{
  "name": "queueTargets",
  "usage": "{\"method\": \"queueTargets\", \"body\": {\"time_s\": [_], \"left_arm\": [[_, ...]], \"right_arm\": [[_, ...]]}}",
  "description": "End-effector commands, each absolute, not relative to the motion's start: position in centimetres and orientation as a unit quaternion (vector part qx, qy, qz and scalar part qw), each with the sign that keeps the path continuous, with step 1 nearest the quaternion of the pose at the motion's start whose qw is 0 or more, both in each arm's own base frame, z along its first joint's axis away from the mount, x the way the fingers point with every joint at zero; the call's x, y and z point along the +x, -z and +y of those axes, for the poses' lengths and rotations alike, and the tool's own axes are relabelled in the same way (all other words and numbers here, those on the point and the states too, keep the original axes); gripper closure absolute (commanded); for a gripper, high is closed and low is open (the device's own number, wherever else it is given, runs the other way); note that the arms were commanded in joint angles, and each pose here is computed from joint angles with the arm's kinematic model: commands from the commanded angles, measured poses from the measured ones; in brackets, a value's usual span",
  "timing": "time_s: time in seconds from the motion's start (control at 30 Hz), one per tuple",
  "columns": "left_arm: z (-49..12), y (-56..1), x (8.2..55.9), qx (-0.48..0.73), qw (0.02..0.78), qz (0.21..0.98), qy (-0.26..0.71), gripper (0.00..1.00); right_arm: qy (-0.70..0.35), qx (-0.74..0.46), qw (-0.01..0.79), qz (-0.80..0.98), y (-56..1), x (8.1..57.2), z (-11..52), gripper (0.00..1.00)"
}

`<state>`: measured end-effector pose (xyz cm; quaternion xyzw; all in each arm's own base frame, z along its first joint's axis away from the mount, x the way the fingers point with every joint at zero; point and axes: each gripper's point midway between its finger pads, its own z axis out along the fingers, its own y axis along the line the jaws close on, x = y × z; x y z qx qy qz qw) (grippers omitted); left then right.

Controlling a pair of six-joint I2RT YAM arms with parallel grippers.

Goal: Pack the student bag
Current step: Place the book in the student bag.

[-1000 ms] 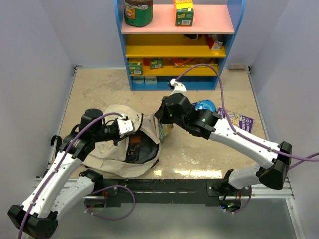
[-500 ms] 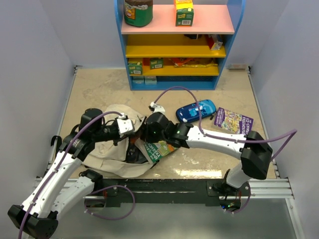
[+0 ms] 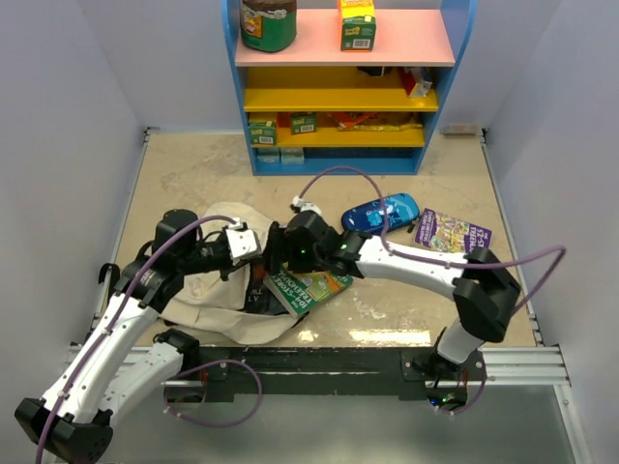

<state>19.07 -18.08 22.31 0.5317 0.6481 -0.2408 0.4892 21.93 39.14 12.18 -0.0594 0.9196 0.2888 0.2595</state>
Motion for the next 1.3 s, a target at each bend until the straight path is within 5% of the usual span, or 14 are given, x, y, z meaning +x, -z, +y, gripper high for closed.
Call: {"method": "queueTargets", "body": {"time_s": [0.0,0.23,0.47,0.8,1.1,1.2,1.27], "left_arm": [[-19.0,-25.6,19.2,0.536,0.527,0.609,0.253,1.0],[-19.0,-25.3,19.3,0.537,0.525,0.611,0.252,1.0],[-19.1,-25.8,19.4,0.537,0.526,0.609,0.252,1.0],[-19.2,-25.6,19.3,0.537,0.523,0.61,0.257,1.0],[-19.3,-25.9,19.4,0.535,0.526,0.608,0.258,1.0],[-19.3,-26.1,19.4,0.535,0.527,0.608,0.258,1.0],[-19.2,-26.2,19.4,0.536,0.527,0.608,0.255,1.0]], "right_arm": [[-0.317,0.004,0.321,0.893,-18.4,25.3,33.5,0.01],[-0.302,0.111,0.229,0.919,-11.8,20.6,26.5,0.01],[-0.399,0.151,0.158,0.891,-11.0,16.9,27.5,0.01],[-0.483,0.294,0.161,0.809,-11.1,18.7,27.6,0.01],[-0.465,0.298,0.125,0.824,-8.9,19.5,31.2,0.01],[-0.463,0.313,0.116,0.821,-7.8,19.7,31.9,0.05],[-0.47,0.323,0.127,0.812,-7.9,19.9,32.2,0.19]]}}
